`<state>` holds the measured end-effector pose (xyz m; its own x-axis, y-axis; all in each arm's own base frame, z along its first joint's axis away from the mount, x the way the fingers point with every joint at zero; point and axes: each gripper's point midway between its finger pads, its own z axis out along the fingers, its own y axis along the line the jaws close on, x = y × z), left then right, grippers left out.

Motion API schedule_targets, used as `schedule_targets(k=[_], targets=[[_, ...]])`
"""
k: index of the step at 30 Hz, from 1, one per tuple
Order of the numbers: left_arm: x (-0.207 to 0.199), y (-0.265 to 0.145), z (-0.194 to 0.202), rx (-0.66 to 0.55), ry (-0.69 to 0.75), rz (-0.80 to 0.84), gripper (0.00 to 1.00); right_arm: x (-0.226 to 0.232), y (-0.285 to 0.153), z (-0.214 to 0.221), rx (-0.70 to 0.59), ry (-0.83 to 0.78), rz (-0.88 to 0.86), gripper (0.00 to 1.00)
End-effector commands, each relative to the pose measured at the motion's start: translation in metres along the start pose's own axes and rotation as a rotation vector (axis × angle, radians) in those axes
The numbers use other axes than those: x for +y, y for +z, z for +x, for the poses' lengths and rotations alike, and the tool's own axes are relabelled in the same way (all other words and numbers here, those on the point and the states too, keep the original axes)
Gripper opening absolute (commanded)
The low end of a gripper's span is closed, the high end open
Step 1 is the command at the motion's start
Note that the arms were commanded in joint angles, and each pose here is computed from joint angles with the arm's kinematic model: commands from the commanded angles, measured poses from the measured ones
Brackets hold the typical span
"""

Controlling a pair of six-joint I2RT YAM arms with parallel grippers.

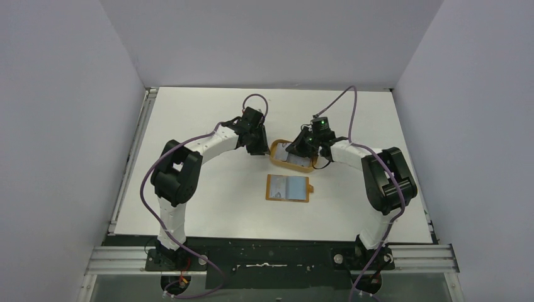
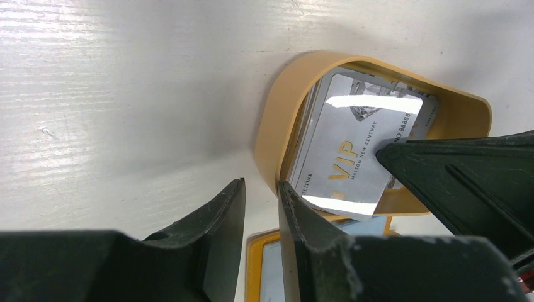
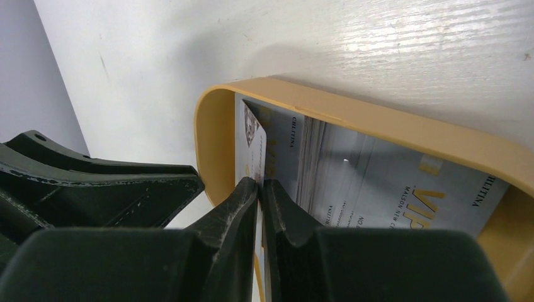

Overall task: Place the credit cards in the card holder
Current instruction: Pick up the credit card from the storage box.

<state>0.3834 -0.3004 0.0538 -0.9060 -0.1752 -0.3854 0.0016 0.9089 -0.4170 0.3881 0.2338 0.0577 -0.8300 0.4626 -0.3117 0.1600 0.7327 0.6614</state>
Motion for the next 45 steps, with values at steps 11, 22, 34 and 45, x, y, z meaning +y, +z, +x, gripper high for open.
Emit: schedule_targets(k=[11,22,34,45], targets=[[0.014,0.004,-0.006,-0.004,-0.001,-0.052,0.23,0.032,0.0,-0.004,0.005,0.044,-0.161,0.0],[0.014,0.008,-0.003,0.006,-0.011,-0.046,0.22,0.041,0.011,0.003,0.055,0.035,-0.195,0.12],[0.014,0.007,-0.001,0.007,-0.013,-0.041,0.22,0.037,0.022,0.012,0.081,0.046,-0.157,0.16],[0.02,-0.008,-0.011,-0.038,-0.027,-0.071,0.21,0.058,-0.032,-0.011,0.001,0.045,-0.134,0.0]])
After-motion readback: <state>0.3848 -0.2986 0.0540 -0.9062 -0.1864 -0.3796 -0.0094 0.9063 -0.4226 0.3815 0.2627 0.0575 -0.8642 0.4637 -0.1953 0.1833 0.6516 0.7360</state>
